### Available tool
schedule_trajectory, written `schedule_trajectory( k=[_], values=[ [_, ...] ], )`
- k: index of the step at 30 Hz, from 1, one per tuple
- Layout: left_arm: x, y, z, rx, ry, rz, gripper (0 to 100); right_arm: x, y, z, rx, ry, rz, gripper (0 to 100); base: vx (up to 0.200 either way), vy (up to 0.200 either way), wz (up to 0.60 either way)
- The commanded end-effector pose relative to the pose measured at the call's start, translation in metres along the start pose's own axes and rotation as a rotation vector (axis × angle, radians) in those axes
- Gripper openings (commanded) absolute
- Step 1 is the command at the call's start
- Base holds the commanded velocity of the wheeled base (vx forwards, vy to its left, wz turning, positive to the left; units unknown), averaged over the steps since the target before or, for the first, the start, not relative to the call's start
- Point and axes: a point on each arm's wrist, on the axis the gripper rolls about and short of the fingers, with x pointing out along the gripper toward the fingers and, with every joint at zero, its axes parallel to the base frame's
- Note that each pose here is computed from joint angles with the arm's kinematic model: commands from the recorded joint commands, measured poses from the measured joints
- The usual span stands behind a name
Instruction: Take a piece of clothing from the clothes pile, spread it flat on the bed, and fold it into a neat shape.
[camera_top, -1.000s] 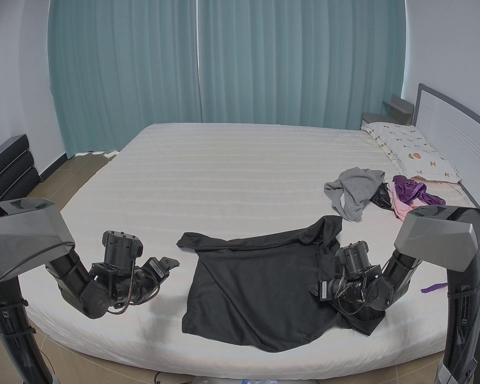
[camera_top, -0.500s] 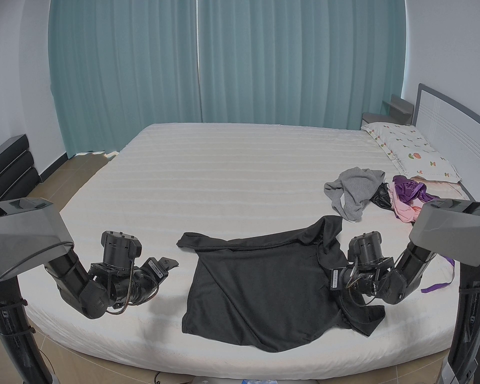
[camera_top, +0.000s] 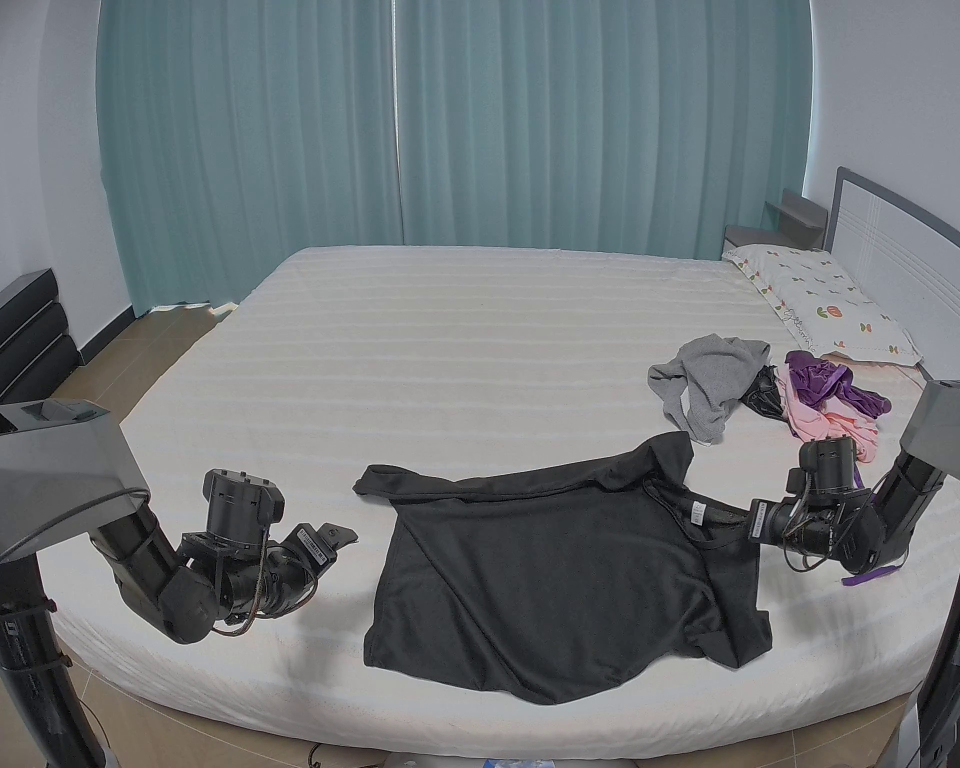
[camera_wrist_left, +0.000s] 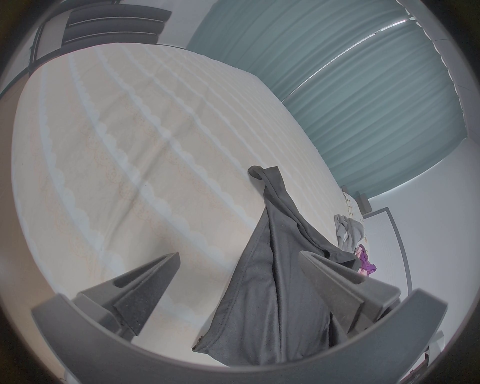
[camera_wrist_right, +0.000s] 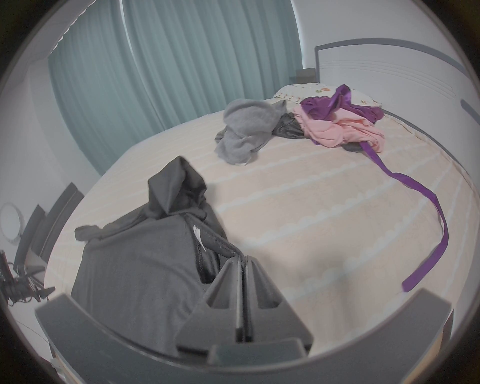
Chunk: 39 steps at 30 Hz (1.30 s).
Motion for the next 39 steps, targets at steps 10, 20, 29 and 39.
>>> schedule_trajectory(
  k=[10,20,29,39],
  values=[
    [-0.003,0.003,-0.005,0.004,0.025,0.004,100,0.017,-0.072,-0.005,0.138,-0.046,-0.026,100,0.000,0.000,0.00],
    [-0.006,0.003,-0.013,0.018,0.047,0.005,100,-0.029,-0.055,0.004,0.263,-0.091,0.167,100,0.000,0.000,0.00],
    [-0.009,0.001,-0.029,0.050,0.090,0.004,100,-0.059,-0.047,-0.014,0.281,-0.040,0.197,100,-0.067,0.000,0.00],
    [-0.002,-0.001,-0.053,0.088,0.128,0.038,100,-0.070,-0.048,-0.028,0.292,-0.032,0.199,100,-0.120,0.000,0.00]
  ],
)
